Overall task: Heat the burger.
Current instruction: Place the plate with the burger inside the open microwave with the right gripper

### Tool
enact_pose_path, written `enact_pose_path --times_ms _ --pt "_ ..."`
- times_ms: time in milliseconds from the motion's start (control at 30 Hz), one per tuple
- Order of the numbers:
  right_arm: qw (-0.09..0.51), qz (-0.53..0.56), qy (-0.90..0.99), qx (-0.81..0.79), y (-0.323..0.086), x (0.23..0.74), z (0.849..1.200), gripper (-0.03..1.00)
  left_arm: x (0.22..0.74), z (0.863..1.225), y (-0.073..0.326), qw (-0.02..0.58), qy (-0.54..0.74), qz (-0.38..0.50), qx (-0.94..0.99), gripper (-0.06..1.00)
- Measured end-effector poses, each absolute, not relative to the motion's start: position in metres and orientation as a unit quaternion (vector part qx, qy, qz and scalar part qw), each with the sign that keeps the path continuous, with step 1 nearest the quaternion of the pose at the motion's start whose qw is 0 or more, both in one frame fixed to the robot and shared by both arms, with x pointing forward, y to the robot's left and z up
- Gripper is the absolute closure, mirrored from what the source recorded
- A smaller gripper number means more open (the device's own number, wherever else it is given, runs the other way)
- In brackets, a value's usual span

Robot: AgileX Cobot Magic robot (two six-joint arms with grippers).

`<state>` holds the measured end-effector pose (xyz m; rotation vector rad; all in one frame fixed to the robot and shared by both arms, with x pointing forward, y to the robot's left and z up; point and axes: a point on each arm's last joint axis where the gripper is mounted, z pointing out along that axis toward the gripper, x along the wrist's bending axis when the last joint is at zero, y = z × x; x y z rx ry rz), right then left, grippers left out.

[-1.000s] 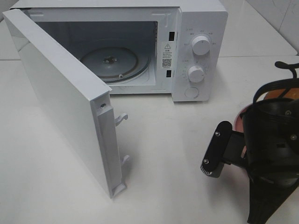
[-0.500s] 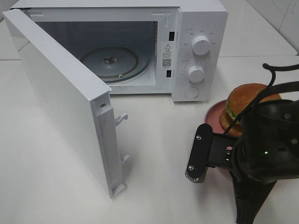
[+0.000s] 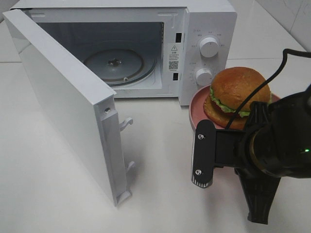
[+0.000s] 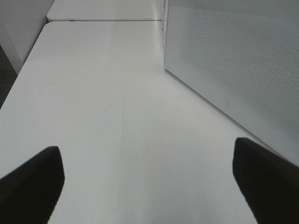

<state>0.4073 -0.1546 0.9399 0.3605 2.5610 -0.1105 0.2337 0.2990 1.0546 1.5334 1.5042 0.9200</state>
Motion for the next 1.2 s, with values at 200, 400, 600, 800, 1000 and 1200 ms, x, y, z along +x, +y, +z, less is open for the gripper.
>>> enact_pose_path --times_ms 200,400,600,800,1000,1200 --pt "0.281 -0.042 0.955 0.082 -0.156 0.406 0.949 0.94 0.234 1.055 0.299 0.392 0.592 0.362 0.604 0.05" --pt "0.283 -0.05 0.958 0.008 -0.158 0.404 0.956 0.94 0.234 1.055 0.299 0.392 0.592 0.362 0.604 0.05" --pt "0.272 -0.036 0.959 -0.067 -0.157 0.399 0.963 0.94 0.234 1.055 0.299 0.392 0.592 0.362 0.604 0.05" --pt "0.262 -0.025 0.957 -0.118 -0.156 0.395 0.967 0.94 0.234 1.055 0.299 0.392 0.592 0.362 0.604 0.05" --pt "0.242 -0.02 0.957 -0.156 -0.155 0.393 0.965 0.94 0.234 1.055 0.299 0.392 0.592 0.362 0.604 0.05" --pt "0.252 0.008 0.958 -0.133 -0.165 0.409 0.966 0.94 0.234 1.055 0.299 0.392 0.592 0.362 0.604 0.05"
